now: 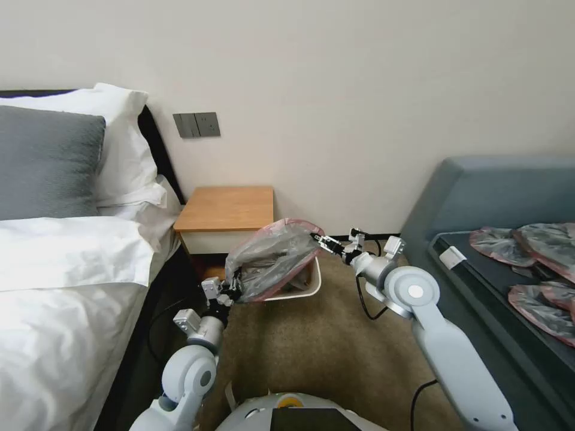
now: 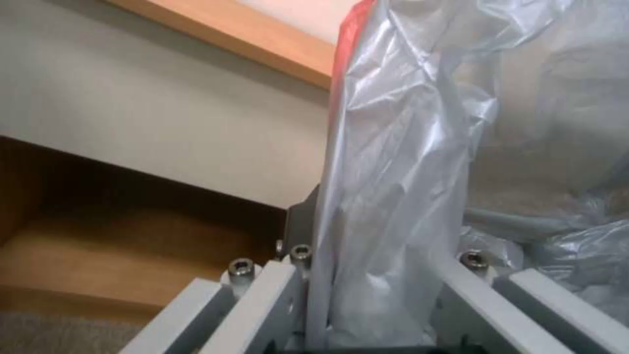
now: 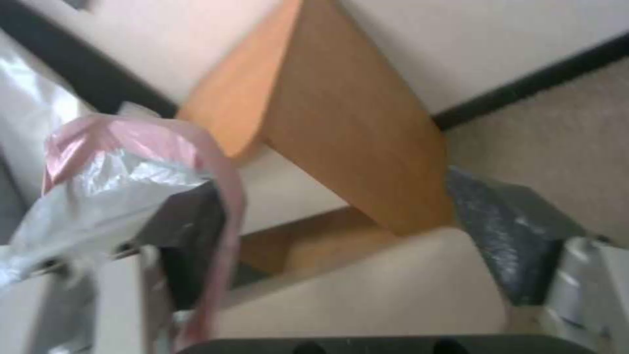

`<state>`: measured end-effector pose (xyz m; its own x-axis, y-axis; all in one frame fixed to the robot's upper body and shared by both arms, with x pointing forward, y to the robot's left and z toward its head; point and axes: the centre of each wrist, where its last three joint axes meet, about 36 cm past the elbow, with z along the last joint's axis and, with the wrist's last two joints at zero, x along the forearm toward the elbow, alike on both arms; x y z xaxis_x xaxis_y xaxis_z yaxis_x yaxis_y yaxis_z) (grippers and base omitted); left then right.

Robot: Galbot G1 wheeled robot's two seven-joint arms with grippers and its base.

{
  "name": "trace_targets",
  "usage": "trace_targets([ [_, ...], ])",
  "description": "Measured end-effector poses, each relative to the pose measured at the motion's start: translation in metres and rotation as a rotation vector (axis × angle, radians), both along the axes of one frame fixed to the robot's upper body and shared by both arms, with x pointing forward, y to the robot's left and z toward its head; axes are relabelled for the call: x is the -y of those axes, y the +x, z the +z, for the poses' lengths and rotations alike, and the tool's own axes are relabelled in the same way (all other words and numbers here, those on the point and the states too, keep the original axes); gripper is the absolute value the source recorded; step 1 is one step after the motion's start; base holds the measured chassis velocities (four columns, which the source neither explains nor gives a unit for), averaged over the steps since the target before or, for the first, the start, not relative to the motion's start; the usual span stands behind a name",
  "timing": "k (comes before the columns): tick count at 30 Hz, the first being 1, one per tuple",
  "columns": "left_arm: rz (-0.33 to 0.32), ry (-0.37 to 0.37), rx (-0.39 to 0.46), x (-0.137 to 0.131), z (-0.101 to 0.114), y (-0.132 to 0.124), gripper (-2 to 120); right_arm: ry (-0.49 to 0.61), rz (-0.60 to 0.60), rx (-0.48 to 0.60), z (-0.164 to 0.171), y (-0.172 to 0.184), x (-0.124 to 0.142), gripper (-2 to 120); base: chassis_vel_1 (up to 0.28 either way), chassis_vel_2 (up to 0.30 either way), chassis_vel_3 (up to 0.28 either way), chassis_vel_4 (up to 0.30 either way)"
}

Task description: Pick up the garbage bag from the table and place it over the trash can.

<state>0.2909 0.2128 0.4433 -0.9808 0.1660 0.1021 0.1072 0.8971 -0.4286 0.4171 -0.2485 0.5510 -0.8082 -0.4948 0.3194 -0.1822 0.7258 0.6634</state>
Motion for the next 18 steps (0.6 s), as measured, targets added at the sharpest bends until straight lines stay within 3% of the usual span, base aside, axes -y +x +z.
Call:
trace_targets([
  [3,-0.006,-0.014,0.013,-0.001,0.001,0.002,4,-0.035,0.006,-0.046,-0.003,-0.001,0.005,98,0.0,0.0,0.0,0.0],
  [18,0.011,-0.117,-0.011,0.0,0.006,0.007,4,-0.054,0.023,-0.102,-0.012,-0.039,0.024,100,0.0,0.0,0.0,0.0],
])
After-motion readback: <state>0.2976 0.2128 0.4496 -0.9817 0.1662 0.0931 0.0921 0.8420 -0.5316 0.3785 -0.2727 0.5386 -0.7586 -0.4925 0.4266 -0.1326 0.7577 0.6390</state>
